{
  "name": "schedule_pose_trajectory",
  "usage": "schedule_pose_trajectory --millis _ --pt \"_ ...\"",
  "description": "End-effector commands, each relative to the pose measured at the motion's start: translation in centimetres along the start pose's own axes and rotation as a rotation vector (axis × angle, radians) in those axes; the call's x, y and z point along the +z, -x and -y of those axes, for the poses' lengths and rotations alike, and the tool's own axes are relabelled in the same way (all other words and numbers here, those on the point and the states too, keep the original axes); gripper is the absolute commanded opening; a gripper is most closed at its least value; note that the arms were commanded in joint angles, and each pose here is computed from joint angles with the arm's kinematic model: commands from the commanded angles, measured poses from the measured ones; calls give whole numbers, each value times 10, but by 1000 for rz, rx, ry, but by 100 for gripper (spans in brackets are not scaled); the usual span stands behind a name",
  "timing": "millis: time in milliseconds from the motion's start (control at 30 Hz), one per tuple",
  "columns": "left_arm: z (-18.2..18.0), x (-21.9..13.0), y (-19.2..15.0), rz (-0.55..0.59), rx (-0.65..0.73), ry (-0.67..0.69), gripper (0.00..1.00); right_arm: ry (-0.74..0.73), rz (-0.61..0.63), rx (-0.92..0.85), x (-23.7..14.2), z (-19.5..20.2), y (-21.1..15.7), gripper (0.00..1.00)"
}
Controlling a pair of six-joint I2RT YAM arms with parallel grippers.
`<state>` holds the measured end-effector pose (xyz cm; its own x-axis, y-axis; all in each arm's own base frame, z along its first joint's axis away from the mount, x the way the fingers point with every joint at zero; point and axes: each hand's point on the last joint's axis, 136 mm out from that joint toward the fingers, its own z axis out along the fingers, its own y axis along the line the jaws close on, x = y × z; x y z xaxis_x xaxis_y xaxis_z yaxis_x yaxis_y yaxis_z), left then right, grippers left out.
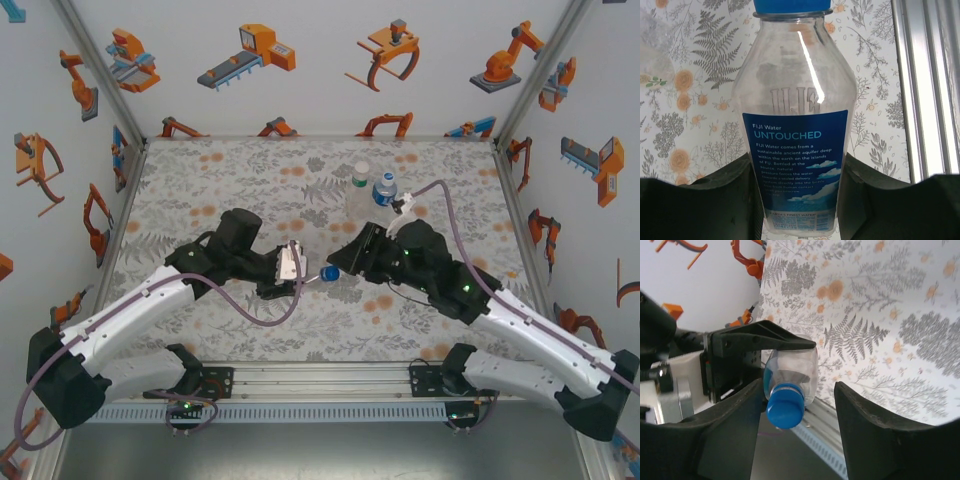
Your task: Screw on the bottle caps
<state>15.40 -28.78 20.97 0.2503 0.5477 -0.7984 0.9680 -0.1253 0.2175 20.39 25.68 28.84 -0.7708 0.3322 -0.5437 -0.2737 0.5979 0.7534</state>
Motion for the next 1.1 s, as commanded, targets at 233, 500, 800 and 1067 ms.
schedule_pose_trajectory --millis 233,500,800,1067 --pt "7 -6 23 90 57 -50 0 234 46 -843 -42 -64 11 57" --pt "11 -6 23 89 54 -73 0 464 -185 -1350 -46 -78 -36 56" --pt "12 -8 23 89 60 -73 0 540 -300 -1606 -40 -63 -56 56" --pt "12 -8 24 90 56 -73 0 604 -261 -1603 -32 -72 -64 51"
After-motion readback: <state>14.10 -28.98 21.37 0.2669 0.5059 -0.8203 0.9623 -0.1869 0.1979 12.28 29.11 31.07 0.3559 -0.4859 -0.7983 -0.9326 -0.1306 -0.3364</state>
